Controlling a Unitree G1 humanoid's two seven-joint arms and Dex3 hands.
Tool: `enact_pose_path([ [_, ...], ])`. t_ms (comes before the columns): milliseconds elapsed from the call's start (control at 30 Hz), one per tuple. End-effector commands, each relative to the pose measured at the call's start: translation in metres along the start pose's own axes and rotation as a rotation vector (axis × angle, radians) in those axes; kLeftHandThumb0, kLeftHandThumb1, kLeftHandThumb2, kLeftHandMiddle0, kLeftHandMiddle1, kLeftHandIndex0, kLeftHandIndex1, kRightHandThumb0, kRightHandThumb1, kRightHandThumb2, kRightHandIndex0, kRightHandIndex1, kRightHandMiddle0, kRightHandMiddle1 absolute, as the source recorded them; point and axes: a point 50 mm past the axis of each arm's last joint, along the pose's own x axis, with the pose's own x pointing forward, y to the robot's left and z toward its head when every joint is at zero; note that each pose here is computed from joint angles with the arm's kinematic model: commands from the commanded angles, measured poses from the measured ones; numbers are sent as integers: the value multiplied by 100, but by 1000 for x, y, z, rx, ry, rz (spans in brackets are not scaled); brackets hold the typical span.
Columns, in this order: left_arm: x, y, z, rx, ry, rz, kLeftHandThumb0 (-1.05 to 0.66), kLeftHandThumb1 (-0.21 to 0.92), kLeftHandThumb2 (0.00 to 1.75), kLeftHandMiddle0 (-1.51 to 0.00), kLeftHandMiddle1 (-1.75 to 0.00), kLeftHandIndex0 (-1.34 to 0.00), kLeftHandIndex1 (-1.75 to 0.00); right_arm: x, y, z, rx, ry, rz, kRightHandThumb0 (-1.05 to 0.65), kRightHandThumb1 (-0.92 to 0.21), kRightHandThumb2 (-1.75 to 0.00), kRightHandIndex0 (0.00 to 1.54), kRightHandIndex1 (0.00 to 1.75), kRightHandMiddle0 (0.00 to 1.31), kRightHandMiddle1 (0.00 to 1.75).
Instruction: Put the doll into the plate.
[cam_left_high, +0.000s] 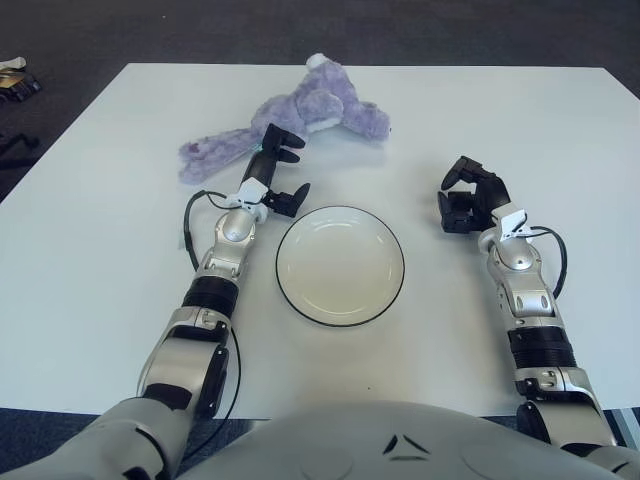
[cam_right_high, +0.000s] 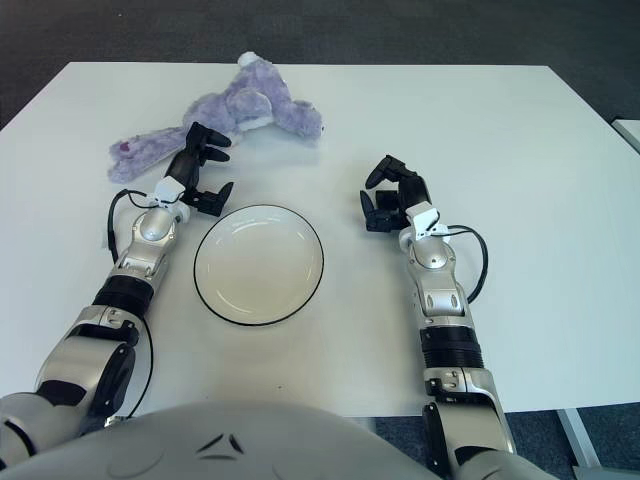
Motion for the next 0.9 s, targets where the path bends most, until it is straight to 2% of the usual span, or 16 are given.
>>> enact_pose_path([
  [0,-16,-1,-17,11,67,5,-30,16,135,-8,-140,-4,-174,-12,6,-29,-13,159,29,-49,-30,-134,131,175,63,175],
  [400,-16,0,-15,-16,63,18,-35,23,130,-12,-134,-3,-173,-11,6,-31,-30,172,31,-49,-29,-135,130,175,63,175],
  [867,-16,0,-14,-15,62,21,-36,25,129,-15,-129,0,-170,-11,6,-33,-17,182,41,-49,-29,-136,132,175,64,175],
])
